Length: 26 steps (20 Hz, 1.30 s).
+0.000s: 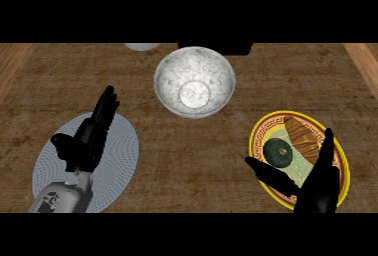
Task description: Pick the squash from the plate and place it in the bowl
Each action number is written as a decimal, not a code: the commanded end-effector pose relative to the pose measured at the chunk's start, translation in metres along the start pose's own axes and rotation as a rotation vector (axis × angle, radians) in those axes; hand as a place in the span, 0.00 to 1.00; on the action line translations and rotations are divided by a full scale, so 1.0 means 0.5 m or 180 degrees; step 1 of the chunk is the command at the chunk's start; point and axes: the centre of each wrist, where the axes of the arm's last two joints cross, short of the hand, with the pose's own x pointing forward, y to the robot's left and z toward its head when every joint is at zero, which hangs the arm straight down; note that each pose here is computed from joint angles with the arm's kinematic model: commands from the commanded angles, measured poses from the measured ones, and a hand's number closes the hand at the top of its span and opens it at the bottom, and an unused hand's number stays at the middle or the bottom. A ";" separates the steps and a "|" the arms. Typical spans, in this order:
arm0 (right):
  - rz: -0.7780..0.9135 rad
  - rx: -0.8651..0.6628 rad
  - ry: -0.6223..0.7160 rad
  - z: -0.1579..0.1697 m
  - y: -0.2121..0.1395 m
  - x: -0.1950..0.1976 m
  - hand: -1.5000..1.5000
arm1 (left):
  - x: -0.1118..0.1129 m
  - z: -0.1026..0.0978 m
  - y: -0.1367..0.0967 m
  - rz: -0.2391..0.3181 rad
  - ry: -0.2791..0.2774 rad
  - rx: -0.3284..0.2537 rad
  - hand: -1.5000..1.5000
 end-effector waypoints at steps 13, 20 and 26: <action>-0.0549 0.0012 0.0354 -0.037 0.071 -0.029 0.00 | 0.004 -0.018 -0.019 -0.0002 -0.0013 -0.0046 0.50; -0.0512 -0.0026 0.0349 -0.032 0.107 -0.066 0.00 | -0.007 -0.014 0.002 -0.0040 -0.0040 -0.0001 0.50; -0.0102 -0.0157 0.0554 -0.077 0.108 -0.130 0.00 | -0.023 0.015 0.010 0.0023 -0.0012 -0.0046 0.50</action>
